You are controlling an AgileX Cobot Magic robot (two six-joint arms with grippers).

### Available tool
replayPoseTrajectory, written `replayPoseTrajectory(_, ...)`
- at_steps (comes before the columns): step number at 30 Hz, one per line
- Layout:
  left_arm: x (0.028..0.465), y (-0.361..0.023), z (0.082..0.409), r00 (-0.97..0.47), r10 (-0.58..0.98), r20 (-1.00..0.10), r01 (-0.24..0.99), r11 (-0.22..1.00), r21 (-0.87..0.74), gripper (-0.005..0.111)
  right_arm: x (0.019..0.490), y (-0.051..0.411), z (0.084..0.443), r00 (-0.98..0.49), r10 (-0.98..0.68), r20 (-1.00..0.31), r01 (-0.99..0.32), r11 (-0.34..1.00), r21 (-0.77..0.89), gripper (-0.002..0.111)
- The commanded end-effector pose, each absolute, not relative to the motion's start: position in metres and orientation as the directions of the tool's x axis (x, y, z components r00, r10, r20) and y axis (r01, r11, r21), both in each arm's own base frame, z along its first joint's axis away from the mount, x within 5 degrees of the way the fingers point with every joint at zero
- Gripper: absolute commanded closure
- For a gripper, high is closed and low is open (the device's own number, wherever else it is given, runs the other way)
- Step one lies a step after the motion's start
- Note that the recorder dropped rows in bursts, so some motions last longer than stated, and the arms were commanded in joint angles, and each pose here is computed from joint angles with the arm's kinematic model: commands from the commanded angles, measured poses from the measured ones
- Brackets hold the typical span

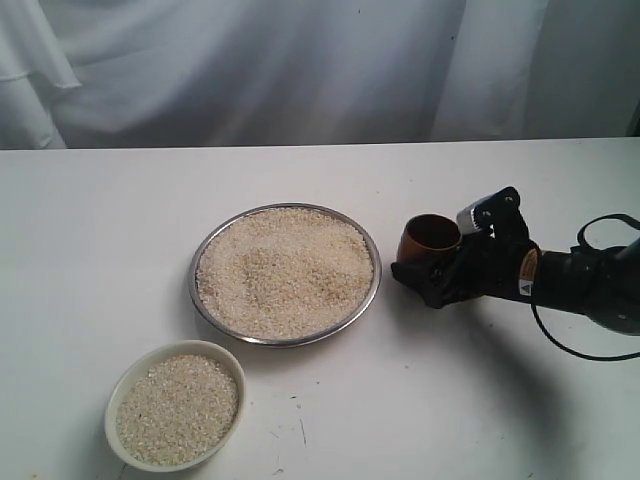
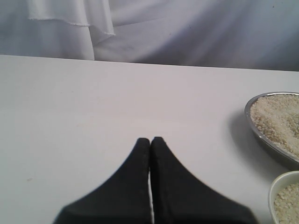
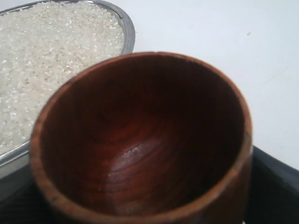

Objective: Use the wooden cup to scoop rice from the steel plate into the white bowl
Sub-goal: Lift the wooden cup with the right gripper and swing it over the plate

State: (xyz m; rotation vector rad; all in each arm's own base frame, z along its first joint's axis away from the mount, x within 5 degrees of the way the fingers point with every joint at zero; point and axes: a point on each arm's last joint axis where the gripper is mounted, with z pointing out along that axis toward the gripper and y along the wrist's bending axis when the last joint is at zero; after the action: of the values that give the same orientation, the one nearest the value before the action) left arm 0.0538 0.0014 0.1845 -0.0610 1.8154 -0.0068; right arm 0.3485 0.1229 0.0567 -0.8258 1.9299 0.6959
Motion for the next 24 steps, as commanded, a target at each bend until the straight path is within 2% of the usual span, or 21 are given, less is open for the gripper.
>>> replayPoseTrajectory(1,0.054,0.0015,0.1844,-0.228,-0.047,-0.973,-0.04,0.998,-0.039,0.107,0.3499,0.1257,0.0601,-0.425,-0.205,-0.882,-0.746,0.631,0.213,0.088)
replayPoseTrajectory(14,0.054,0.0015,0.1844,-0.228,-0.047,-0.973,-0.04,0.998,-0.039,0.107,0.3541,0.1239,0.0623,-0.472,-0.116,-0.874,-0.682,0.676,0.279,0.091)
replayPoseTrajectory(17,0.054,0.0015,0.1844,-0.228,-0.047,-0.973,-0.04,0.998,-0.039,0.107,0.3544,0.1237,0.0623,-0.481,-0.104,-0.87,-0.673,0.68,0.291,0.098)
replayPoseTrajectory(24,0.054,0.0015,0.1844,-0.228,-0.047,-0.973,-0.04,0.998,-0.039,0.107,0.3562,0.1226,0.0629,-0.493,-0.073,-0.867,-0.647,0.697,0.309,0.108)
